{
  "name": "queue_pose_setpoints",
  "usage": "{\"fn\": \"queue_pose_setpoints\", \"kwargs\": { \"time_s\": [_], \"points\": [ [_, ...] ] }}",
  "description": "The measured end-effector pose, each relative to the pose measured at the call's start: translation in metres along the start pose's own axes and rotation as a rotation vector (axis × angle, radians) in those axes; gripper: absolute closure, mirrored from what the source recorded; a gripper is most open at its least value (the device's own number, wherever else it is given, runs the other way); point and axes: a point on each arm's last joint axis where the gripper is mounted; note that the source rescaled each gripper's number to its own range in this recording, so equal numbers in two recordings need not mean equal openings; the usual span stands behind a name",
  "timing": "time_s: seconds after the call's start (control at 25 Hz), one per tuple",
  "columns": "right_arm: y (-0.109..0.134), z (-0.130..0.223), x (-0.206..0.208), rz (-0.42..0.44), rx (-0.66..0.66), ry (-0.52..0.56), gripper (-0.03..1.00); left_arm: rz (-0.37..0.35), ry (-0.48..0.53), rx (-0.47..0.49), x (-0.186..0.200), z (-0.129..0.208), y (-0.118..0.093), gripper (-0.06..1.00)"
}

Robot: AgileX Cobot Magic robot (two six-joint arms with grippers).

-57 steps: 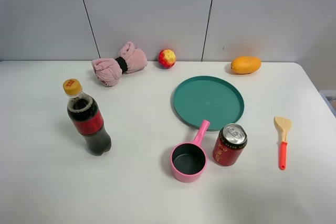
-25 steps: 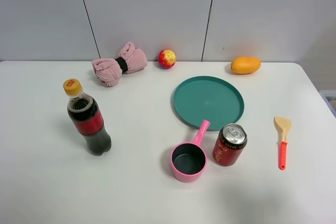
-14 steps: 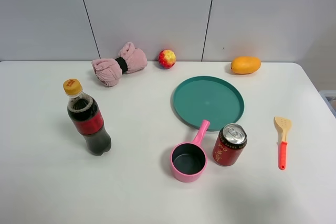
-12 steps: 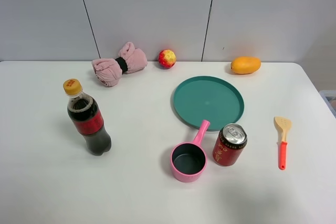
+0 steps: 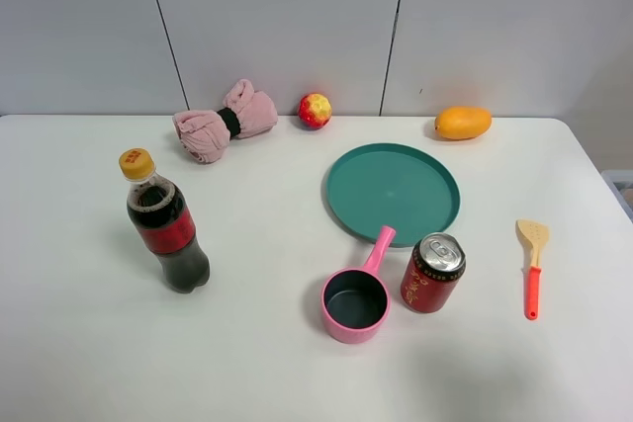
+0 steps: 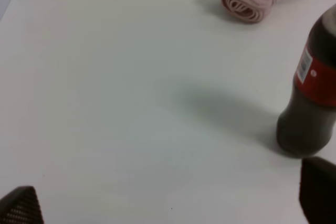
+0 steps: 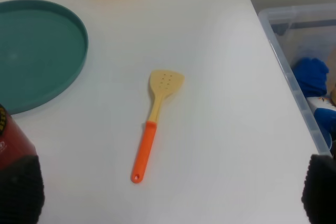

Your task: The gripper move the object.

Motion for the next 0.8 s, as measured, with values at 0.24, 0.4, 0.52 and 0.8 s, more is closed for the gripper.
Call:
{"fn": "queue_pose_setpoints", "kwargs": {
  "time_s": [0.24, 0.4, 0.52, 0.8],
  "points": [
    [0.0000, 0.0000, 0.0000, 0.000, 0.000, 0.000, -0.03, -0.001, -0.004, 0.000, 0.0000, -0.0003, 0.0001, -0.04],
    [0.0000, 0.0000, 0.0000, 0.000, 0.000, 0.000, -0.03, -0.001, -0.004, 0.000, 0.0000, -0.0004, 0.0001, -0.04],
    [0.0000, 0.0000, 0.0000, 0.000, 0.000, 0.000, -0.03, -0.001, -0.004, 0.000, 0.0000, -0.0004, 0.0001, -0.04],
    [0.0000, 0.0000, 0.0000, 0.000, 0.000, 0.000, -0.03, -0.001, -0.004, 0.001, 0.0000, -0.0004, 0.0001, -0.04]
  ]
}}
Point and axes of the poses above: a point on each arm's last joint axis where the gripper is mounted, x pointing back along that axis away from the gripper, y along the wrist's bending axis when the last joint is at zero, z = x × y, and after that the axes turned 7 degrees about -x, right-handed
